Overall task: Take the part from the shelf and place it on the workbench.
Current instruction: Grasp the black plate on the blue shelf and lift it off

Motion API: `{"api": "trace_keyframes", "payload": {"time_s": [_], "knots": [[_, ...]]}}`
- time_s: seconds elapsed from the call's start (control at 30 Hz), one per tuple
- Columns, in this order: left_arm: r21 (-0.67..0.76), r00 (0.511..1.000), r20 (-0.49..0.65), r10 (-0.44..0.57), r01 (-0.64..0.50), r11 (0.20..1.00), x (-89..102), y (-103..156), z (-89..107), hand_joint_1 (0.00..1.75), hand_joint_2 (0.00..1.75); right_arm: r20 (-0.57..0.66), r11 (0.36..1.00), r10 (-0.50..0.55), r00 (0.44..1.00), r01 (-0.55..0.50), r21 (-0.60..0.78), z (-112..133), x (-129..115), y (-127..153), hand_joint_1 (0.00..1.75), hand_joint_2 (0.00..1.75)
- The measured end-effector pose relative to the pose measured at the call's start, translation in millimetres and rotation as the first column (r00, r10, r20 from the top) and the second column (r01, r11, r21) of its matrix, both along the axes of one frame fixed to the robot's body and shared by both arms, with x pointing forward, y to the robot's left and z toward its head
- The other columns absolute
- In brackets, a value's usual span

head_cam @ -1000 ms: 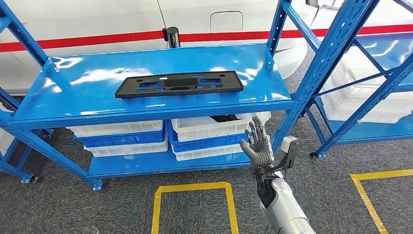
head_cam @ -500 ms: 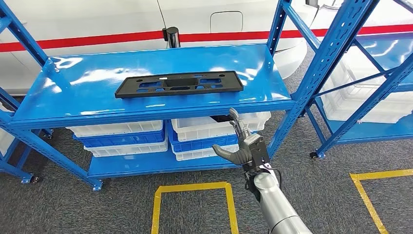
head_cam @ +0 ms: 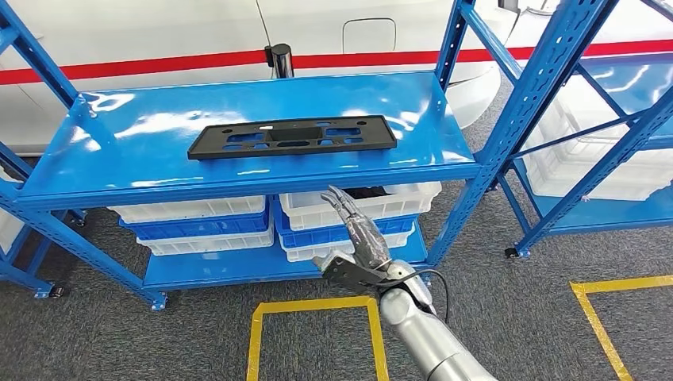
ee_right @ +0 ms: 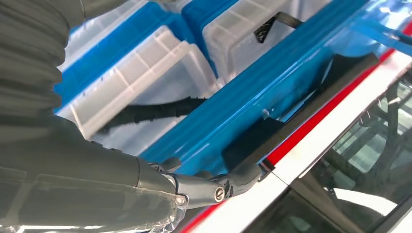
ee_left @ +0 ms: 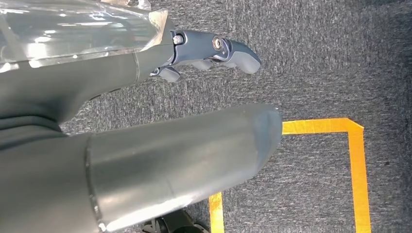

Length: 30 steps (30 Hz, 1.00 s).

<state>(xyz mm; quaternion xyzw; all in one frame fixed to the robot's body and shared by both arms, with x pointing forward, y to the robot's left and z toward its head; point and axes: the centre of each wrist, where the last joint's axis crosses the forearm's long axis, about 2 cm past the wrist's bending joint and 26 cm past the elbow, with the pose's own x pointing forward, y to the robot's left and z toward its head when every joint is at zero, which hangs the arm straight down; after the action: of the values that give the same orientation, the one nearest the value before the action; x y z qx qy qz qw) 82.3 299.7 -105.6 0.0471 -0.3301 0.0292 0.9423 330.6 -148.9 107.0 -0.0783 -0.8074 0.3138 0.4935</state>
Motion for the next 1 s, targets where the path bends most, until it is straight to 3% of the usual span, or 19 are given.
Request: {"api": "trace_keyframes", "payload": {"time_s": [0.47,0.63,0.87,1.0], "knots": [[-0.005,1.0,-0.023,0.007,-0.007,1.0,-10.2,0.1,-1.8,0.0,0.0,0.328,0.921,0.068,0.942,0.068,-0.385,11.7,-12.0,37.8,0.0,1.75],[0.002,0.998,-0.053,0.015,-0.015,1.0,-15.1,-0.4,-2.6,0.0,0.0,0.468,0.888,0.137,0.873,0.101,-0.45,21.2,-19.7,56.1,0.0,1.75],[0.016,0.995,-0.102,0.019,-0.017,1.0,-20.9,-10.2,-3.5,0.0,0.0,0.661,0.881,0.209,0.721,0.154,-0.447,43.3,-26.0,77.5,0.0,1.75],[0.011,0.993,-0.114,0.011,-0.009,1.0,-26.0,-16.3,-4.1,0.0,0.0,0.677,0.888,0.218,0.703,0.144,-0.436,46.2,-26.1,77.9,0.0,1.75]]}}
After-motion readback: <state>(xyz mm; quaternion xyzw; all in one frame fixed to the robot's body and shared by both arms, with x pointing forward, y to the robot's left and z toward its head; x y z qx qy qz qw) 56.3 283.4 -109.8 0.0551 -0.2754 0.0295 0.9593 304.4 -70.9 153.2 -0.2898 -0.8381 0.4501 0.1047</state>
